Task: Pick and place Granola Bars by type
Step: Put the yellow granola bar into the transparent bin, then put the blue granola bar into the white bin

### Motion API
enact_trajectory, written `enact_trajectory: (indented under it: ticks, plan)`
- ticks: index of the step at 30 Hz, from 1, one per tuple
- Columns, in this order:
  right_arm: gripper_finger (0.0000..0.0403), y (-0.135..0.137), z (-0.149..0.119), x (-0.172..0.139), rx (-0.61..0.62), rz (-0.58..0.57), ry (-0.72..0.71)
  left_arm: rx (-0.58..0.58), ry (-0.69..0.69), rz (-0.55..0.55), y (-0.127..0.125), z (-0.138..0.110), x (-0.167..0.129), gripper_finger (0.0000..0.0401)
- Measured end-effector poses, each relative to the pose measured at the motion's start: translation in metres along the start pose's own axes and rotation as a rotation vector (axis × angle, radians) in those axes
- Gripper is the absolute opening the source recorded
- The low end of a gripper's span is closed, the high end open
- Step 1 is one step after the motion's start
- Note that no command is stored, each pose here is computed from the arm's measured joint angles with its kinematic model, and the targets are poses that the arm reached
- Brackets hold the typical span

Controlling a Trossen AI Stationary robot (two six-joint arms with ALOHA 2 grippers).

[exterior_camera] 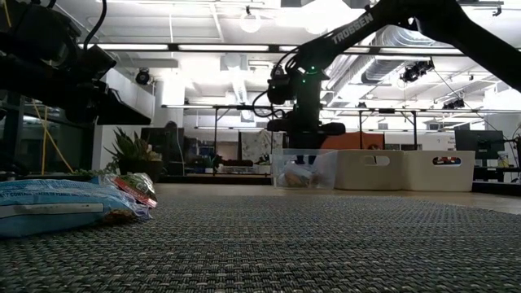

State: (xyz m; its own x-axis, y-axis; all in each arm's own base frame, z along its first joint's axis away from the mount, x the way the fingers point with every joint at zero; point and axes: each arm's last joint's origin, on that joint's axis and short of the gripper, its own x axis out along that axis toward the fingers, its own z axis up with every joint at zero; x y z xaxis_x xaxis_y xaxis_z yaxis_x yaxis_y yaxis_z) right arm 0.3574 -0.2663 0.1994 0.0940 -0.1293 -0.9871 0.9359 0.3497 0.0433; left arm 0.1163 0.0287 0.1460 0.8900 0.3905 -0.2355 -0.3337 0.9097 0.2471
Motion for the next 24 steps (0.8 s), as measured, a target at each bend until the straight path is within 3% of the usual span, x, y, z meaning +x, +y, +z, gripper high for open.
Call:
enact_trajectory:
  ticks: [9, 15, 20, 24]
  plan:
    - [0.0192, 0.0, 0.0, -0.004, -0.035, 0.011, -0.007, 0.0, 0.0, 0.0, 0.0, 0.0, 0.0, 0.0001]
    - [0.0208, -0.002, 0.002, -0.041, -0.078, 0.049, -0.143, 0.0, 0.0, 0.0, 0.0, 0.0, 0.0, 0.0001]
    - [0.0209, 0.004, -0.001, -0.087, -0.168, 0.193, -0.3, 0.0, 0.0, 0.0, 0.0, 0.0, 0.0, 0.0001]
    - [0.0209, 0.026, -0.015, -0.126, -0.315, 0.389, -0.433, 0.0, 0.0, 0.0, 0.0, 0.0, 0.0, 0.0001]
